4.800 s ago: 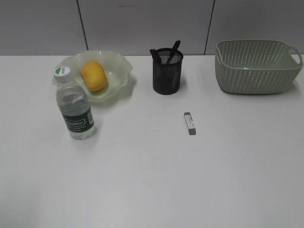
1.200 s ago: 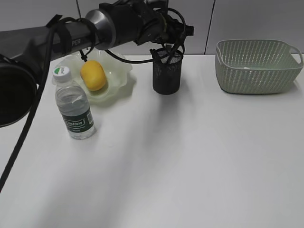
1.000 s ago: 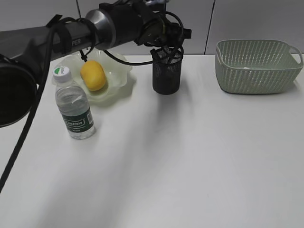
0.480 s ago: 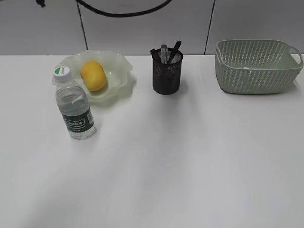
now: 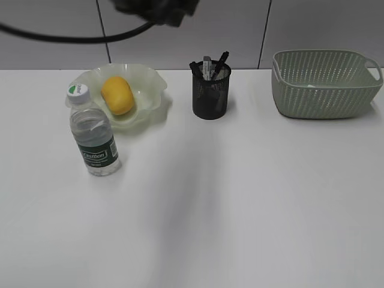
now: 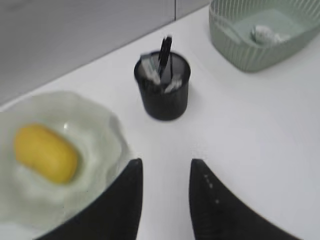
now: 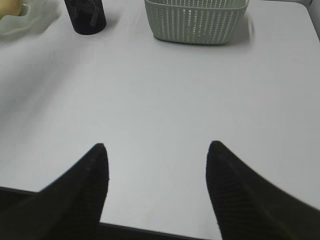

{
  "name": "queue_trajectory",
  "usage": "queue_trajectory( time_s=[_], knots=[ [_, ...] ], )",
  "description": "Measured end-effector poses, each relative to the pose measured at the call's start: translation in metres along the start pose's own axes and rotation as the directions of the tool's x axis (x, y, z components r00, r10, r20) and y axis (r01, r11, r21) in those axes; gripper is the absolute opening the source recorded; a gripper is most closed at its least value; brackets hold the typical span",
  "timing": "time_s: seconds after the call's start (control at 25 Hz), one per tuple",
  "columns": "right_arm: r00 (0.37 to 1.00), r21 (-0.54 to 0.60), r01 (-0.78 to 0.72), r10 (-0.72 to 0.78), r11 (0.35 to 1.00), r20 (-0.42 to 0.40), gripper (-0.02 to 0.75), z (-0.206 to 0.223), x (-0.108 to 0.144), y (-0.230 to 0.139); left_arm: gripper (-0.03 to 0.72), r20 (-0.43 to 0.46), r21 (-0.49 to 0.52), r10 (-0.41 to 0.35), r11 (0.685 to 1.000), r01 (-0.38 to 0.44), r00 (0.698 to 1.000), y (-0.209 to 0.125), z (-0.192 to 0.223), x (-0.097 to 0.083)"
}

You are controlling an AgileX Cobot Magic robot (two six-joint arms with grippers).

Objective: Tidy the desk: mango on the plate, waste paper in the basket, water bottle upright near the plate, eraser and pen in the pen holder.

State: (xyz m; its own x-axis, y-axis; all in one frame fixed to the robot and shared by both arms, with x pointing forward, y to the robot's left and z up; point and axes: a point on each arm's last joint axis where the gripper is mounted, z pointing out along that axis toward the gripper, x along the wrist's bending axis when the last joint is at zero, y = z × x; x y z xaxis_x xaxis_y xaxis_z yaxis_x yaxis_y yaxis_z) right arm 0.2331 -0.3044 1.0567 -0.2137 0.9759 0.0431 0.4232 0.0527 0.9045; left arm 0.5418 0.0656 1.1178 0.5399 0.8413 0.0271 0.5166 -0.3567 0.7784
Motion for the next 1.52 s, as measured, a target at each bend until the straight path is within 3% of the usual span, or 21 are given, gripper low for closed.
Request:
queue_trajectory(
  time_s=[0.08, 0.36, 0.52, 0.72, 0.92, 1.08, 1.52],
  knots=[
    [1.000, 0.000, 0.000, 0.000, 1.000, 0.000, 0.488, 0.000, 0.000, 0.000, 0.237, -0.012, 0.059, 0.010, 0.998, -0.009, 1.000, -0.037, -0.027, 0.007],
    [1.000, 0.000, 0.000, 0.000, 1.000, 0.000, 0.488, 0.000, 0.000, 0.000, 0.236, -0.041, 0.072, -0.007, 0.997, 0.010, 0.999, -0.137, -0.152, 0.028],
    [1.000, 0.000, 0.000, 0.000, 1.000, -0.001, 0.488, 0.000, 0.000, 0.000, 0.236, -0.066, -0.004, -0.045, 0.999, 0.045, 0.997, -0.191, -0.225, 0.041],
    [1.000, 0.000, 0.000, 0.000, 1.000, -0.001, 0.488, 0.000, 0.000, 0.000, 0.236, -0.073, -0.216, -0.088, 0.974, 0.070, 0.994, -0.244, -0.280, 0.052],
    [1.000, 0.000, 0.000, 0.000, 1.000, -0.001, 0.488, 0.000, 0.000, 0.000, 0.236, -0.031, -0.309, -0.112, 0.946, 0.097, 0.993, -0.278, -0.287, 0.052],
    [1.000, 0.000, 0.000, 0.000, 1.000, -0.001, 0.488, 0.000, 0.000, 0.000, 0.233, -0.026, -0.258, -0.109, 0.961, 0.099, 0.994, -0.288, -0.272, 0.050],
    [1.000, 0.000, -0.003, 0.003, 1.000, 0.005, 0.488, 0.000, 0.000, 0.000, 0.229, -0.032, -0.260, -0.115, 0.960, 0.102, 0.993, -0.289, -0.270, 0.049]
  ],
)
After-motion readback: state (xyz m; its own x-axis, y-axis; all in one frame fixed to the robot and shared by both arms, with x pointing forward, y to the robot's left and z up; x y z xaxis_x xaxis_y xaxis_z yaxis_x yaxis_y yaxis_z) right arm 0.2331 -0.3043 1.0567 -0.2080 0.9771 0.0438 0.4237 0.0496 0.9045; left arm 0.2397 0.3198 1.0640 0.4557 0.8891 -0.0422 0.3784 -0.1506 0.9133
